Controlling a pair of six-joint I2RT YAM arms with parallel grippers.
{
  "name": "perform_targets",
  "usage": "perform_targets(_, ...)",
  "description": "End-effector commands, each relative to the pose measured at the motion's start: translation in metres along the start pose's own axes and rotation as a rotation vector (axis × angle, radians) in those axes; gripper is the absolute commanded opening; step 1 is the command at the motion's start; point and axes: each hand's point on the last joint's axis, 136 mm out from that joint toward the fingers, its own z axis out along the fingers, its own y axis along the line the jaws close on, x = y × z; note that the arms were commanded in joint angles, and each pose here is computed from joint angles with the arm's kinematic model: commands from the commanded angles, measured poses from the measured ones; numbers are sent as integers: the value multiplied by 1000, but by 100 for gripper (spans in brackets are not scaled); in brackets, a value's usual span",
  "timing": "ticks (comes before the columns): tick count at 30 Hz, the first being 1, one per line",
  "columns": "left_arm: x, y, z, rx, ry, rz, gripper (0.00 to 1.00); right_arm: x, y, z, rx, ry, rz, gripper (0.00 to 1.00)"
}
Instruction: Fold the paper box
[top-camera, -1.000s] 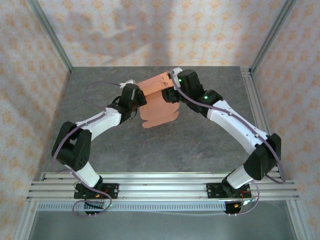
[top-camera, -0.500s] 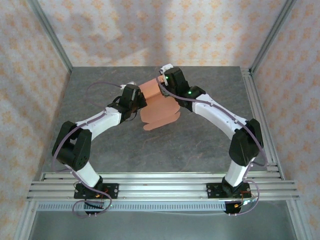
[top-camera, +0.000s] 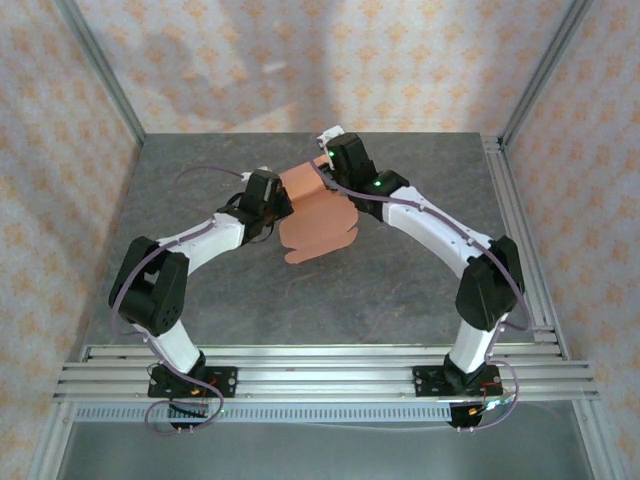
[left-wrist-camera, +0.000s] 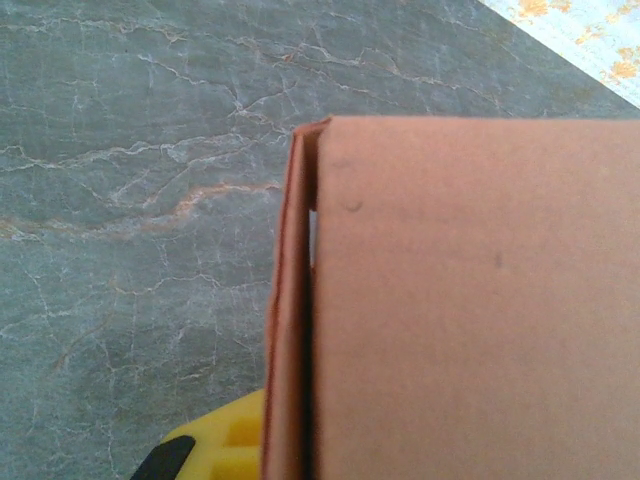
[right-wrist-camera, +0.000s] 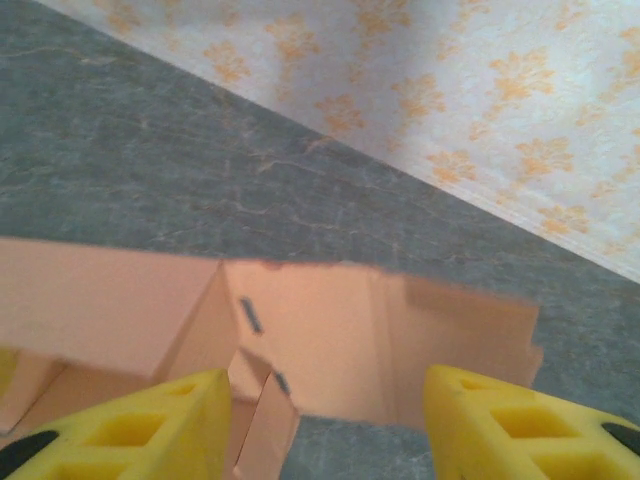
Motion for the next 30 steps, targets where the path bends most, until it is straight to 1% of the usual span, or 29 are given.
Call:
perform_targets(1,-6,-3,2,14,-2,-23,0,-21,6,-31,-86,-83,20,57)
perform_targets(3,-7,-4,3,21,8,-27,0,-21,2,-36,-89,-88,55,60)
perform_targets(6,-6,-7,3,61,19,-23,0,-28,-5,-50,-169,-114,141,64)
perform_targets(9,-5,-11,3,123,37,2,0,-34,-22,-67,-247,-153,245,67)
perform_targets(14,-6,-40,-7,308,41,76,0,-33,-72,-84,-314,-203,451,67)
perform_targets(18,-6,-59,-16,411,45,136,0,-20,-97,-82,-340,-171,539,65)
perform_targets(20,-6,-64,-19,437,46,166,0,-16,-99,-81,-377,-155,559,63)
perform_targets(23,-7,-71,-25,483,38,174,0,-12,-94,-79,-438,-131,554,60)
perform_targets(27,-8,-70,-23,468,43,160,0,-4,-74,-76,-548,-80,523,53)
perform_targets(30,-8,-69,-21,459,44,147,0,0,-57,-79,-610,-74,485,49)
